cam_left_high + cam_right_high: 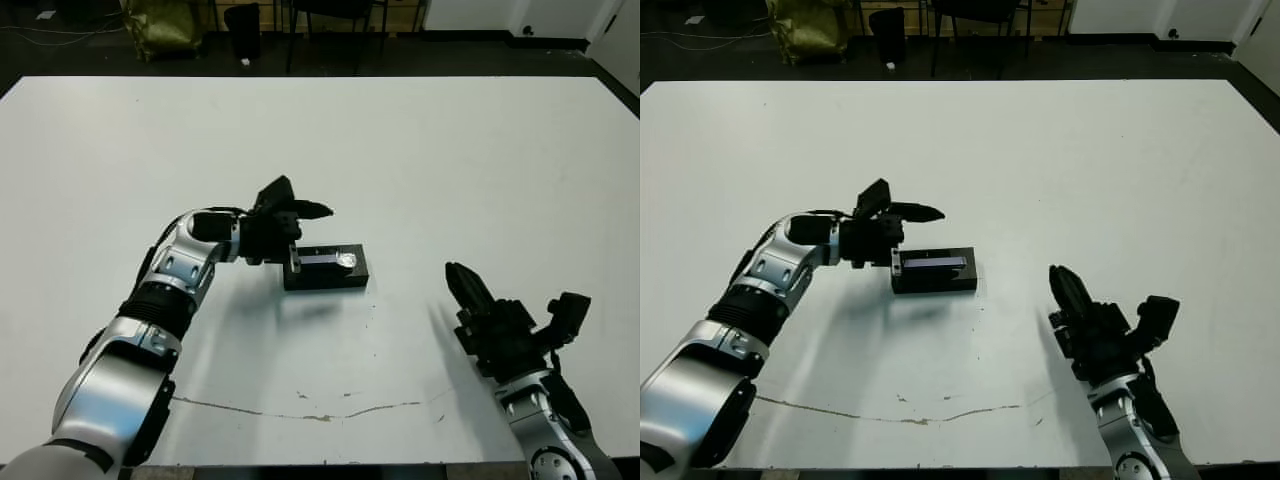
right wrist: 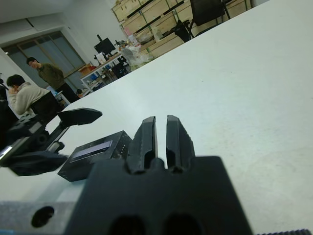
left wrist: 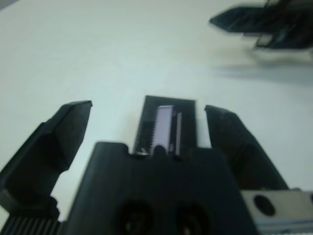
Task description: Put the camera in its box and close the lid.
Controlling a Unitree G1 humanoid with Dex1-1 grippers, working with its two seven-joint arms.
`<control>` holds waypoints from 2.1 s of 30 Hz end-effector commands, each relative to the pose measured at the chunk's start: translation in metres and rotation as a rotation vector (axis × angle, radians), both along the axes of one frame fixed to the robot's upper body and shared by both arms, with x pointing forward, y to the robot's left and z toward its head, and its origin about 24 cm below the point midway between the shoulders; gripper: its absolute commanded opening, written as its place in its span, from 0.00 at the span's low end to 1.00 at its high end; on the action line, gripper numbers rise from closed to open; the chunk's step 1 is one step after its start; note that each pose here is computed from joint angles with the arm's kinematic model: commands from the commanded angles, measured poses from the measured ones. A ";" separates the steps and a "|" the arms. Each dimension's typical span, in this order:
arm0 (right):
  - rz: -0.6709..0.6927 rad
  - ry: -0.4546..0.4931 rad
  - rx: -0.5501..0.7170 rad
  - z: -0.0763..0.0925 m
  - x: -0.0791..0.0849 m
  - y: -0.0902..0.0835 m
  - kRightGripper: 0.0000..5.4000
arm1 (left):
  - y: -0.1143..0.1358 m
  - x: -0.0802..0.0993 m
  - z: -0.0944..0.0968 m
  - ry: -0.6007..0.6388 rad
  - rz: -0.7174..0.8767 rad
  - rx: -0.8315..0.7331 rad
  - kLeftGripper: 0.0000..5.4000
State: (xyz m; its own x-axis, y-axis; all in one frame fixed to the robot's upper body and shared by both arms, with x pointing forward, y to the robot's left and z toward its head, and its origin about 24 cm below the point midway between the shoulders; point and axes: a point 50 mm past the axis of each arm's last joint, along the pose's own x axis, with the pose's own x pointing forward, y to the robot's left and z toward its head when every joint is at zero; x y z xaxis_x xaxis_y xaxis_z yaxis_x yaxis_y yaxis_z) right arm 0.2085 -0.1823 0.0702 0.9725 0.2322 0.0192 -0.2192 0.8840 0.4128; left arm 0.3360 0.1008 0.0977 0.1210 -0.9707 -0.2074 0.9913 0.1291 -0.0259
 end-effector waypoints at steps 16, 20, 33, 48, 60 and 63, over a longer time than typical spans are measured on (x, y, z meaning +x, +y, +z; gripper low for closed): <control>0.028 0.021 0.016 -0.012 0.002 -0.001 0.00 | 0.012 -0.044 0.001 -0.196 0.742 -0.238 0.79; 0.021 0.021 0.019 -0.012 0.001 0.000 0.00 | 0.004 -0.050 -0.004 -0.448 0.804 -0.150 0.60; 0.007 0.030 0.006 -0.012 -0.001 0.004 0.00 | -0.039 -0.061 -0.033 -0.394 0.909 -0.025 0.01; 0.027 0.001 0.003 -0.010 -0.001 0.006 0.00 | -0.070 -0.044 -0.053 0.174 0.992 0.025 0.00; 0.015 0.043 -0.026 -0.004 -0.005 0.016 0.00 | -0.056 -0.059 -0.088 0.463 1.035 0.157 0.00; 0.016 0.045 -0.013 -0.005 -0.005 0.016 0.00 | -0.048 -0.063 -0.091 0.475 1.066 0.199 0.00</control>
State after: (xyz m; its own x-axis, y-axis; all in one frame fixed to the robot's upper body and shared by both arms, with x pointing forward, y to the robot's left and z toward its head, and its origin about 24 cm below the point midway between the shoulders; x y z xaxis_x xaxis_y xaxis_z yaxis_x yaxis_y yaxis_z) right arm 0.2055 -0.1638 0.0717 0.9673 0.2533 0.0093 -0.2359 0.8863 0.3984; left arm 0.3033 0.0345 0.0679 0.8367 -0.4466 -0.3170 0.3883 0.8919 -0.2316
